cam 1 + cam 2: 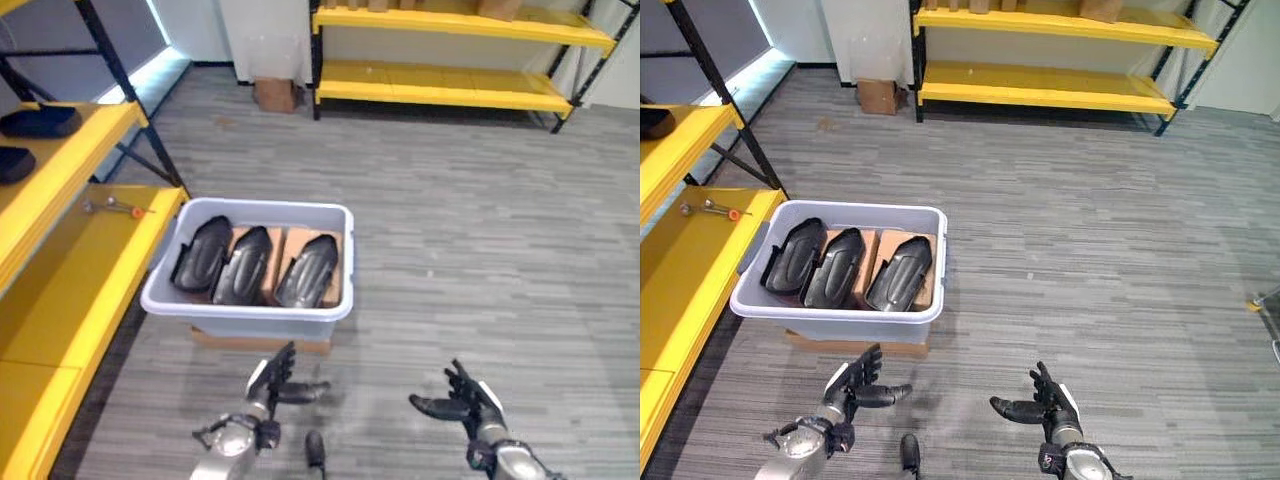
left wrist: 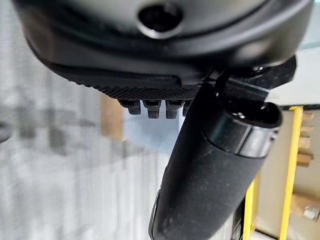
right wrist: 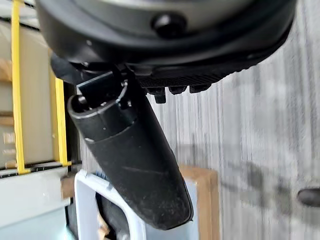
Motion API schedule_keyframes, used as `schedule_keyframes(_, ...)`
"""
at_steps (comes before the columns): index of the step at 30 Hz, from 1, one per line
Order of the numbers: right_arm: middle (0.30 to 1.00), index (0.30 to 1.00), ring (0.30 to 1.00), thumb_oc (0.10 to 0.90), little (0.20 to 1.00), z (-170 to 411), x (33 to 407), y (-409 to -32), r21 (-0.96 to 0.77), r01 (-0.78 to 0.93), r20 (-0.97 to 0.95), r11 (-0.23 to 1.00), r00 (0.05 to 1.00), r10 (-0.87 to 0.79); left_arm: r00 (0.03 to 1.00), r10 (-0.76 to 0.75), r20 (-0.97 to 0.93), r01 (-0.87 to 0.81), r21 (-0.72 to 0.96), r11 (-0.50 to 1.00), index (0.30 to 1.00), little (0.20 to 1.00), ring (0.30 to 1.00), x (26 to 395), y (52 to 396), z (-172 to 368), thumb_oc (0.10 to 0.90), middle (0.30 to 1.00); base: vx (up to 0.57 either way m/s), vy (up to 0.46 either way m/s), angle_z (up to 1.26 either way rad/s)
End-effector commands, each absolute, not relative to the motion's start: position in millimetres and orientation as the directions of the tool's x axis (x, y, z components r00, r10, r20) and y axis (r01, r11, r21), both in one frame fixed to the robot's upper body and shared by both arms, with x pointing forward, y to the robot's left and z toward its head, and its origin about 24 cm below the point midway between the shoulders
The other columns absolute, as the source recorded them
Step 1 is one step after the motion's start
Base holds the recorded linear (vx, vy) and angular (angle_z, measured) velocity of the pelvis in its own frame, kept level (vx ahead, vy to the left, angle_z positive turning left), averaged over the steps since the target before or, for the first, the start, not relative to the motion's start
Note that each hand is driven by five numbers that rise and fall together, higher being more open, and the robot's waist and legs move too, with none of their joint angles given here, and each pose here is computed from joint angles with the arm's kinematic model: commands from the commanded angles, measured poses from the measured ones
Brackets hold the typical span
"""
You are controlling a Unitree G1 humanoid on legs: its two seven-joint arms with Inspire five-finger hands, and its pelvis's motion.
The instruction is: Move parts from the plastic box to the shelf.
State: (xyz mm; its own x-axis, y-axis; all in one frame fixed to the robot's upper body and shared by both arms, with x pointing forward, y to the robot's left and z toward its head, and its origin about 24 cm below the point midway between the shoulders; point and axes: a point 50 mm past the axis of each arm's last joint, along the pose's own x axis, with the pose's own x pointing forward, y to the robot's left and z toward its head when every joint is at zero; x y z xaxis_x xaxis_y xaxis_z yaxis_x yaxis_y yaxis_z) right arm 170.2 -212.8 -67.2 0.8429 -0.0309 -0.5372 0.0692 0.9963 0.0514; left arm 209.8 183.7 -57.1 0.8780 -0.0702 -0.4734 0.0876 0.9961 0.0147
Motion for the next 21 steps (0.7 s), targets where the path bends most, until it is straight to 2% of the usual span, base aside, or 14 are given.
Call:
schedule_keyframes(1, 1.0, 1.0, 1.0, 0.9, 1.0, -35, 197, -214, 0.047, 0.028, -0.361, 0.999, 0.933, -0.009, 0.942, -0.082, -0.325, 0.095, 0.024, 0.995, 1.0, 1.0, 1.0, 223, 184, -33, 0.9, 1.0, 0.19, 0.208, -0.04)
schedule_keyframes(11, 1.0, 1.0, 1.0, 0.9, 1.0, -30, 208, -199, 0.064, -0.02, -0.331, 0.998, 0.943, 0.04, 0.954, -0.072, -0.293, 0.092, 0.054, 0.994, 1.0, 1.0, 1.0, 231, 189, -25, 0.9, 1.0, 0.12, 0.151, -0.11)
schedule_keyframes(21, 1.0, 1.0, 1.0, 0.9, 1.0, -27, 213, -187, 0.104, -0.044, -0.311, 0.994, 0.948, 0.074, 0.957, -0.068, -0.284, 0.091, 0.069, 0.993, 1.0, 1.0, 1.0, 235, 192, -21, 0.9, 1.0, 0.05, 0.031, -0.12)
